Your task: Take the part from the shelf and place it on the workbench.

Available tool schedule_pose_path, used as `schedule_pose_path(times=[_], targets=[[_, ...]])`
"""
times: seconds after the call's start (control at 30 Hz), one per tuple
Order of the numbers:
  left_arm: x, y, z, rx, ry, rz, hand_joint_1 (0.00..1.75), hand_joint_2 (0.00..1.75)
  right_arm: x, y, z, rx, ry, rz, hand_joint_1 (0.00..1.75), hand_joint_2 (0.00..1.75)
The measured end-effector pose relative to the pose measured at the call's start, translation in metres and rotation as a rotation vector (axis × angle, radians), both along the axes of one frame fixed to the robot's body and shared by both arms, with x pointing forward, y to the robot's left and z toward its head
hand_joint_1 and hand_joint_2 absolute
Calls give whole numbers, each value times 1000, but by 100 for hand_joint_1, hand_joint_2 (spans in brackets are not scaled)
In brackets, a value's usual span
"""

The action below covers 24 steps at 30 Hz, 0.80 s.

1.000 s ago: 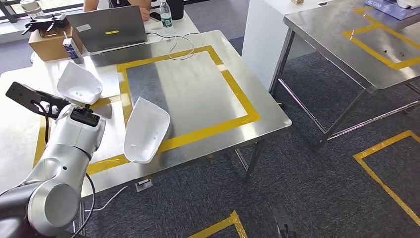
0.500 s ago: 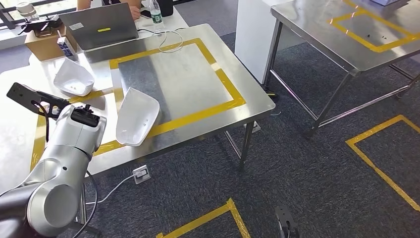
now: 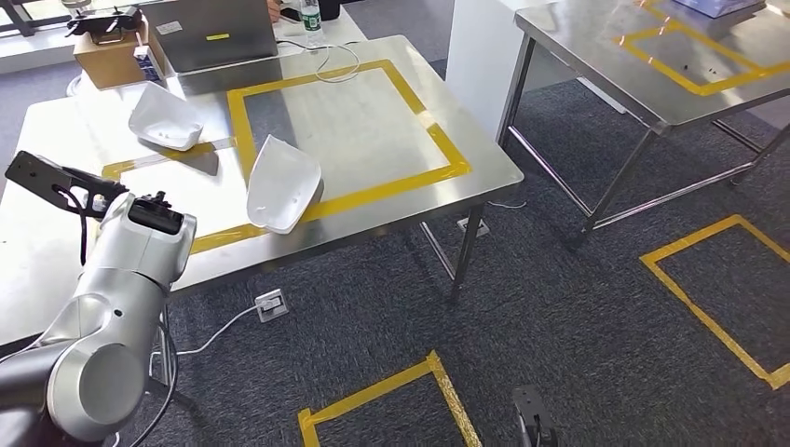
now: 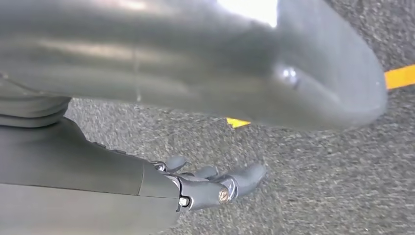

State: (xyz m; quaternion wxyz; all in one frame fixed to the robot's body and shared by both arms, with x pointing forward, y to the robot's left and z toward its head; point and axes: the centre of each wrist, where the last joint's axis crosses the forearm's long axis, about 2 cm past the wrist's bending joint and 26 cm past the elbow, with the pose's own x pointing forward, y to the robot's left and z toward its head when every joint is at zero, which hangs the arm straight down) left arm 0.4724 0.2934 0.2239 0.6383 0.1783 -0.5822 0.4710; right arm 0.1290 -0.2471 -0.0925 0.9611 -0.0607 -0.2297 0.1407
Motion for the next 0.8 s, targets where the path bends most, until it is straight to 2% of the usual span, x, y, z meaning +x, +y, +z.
schedule_pose_path(times=[0.67,0.8], targets=[[-2,6,-5,7,15,6,0,0,2,0,1,0,-6,-11,0,0],[0,4,0,7,1,3,0,0,2,-1,1,0,-7,-11,0,0]])
